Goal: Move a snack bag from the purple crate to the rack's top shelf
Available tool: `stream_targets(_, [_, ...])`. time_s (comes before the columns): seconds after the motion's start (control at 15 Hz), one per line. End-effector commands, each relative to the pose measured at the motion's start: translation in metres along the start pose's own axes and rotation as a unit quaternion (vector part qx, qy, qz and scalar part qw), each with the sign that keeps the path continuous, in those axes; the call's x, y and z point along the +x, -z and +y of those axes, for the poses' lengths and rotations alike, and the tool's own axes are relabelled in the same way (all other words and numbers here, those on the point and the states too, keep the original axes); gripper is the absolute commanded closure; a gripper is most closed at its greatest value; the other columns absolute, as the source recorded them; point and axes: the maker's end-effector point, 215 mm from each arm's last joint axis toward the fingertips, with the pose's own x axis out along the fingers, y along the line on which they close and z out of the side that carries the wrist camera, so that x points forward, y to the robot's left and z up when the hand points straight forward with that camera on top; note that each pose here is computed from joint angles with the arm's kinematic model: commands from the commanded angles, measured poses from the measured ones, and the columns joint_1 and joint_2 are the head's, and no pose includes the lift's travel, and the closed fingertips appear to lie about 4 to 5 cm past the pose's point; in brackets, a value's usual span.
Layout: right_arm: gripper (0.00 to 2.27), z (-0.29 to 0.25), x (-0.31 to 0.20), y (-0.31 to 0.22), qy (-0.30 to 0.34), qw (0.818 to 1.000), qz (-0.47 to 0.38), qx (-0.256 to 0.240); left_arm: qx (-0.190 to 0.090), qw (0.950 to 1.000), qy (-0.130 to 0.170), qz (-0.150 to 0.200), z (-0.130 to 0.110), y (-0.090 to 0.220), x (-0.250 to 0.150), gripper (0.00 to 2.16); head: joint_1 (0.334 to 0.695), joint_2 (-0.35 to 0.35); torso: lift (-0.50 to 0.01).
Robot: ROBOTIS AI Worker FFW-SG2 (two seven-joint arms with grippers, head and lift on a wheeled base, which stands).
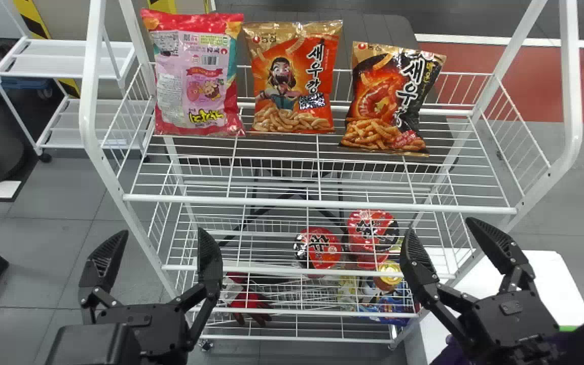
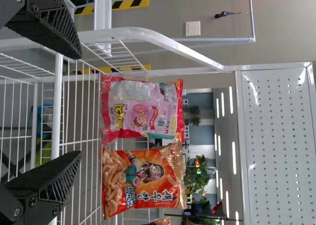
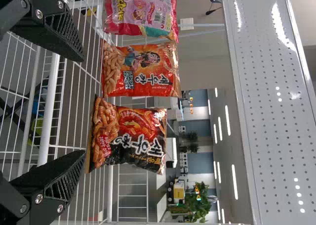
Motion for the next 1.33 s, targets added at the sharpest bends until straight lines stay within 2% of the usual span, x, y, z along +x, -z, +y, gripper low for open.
stream_targets(0.0, [0.17,0.0003,-0.0002,-0.0009,-0.001,1.000,0.000,0.000,0.000,1.0000,0.000,0.000,0.0000,0.0002,-0.0001,0.14,0.695,-0.029,-0.066])
stream_targets(1.27, [0.17,-0.0023,-0.0020,0.0005,0.001,1.000,0.002,-0.002,0.000,1.0000,-0.002,0.000,0.0008,0.0004,0.0003,0.14,0.695,-0.031,-0.142])
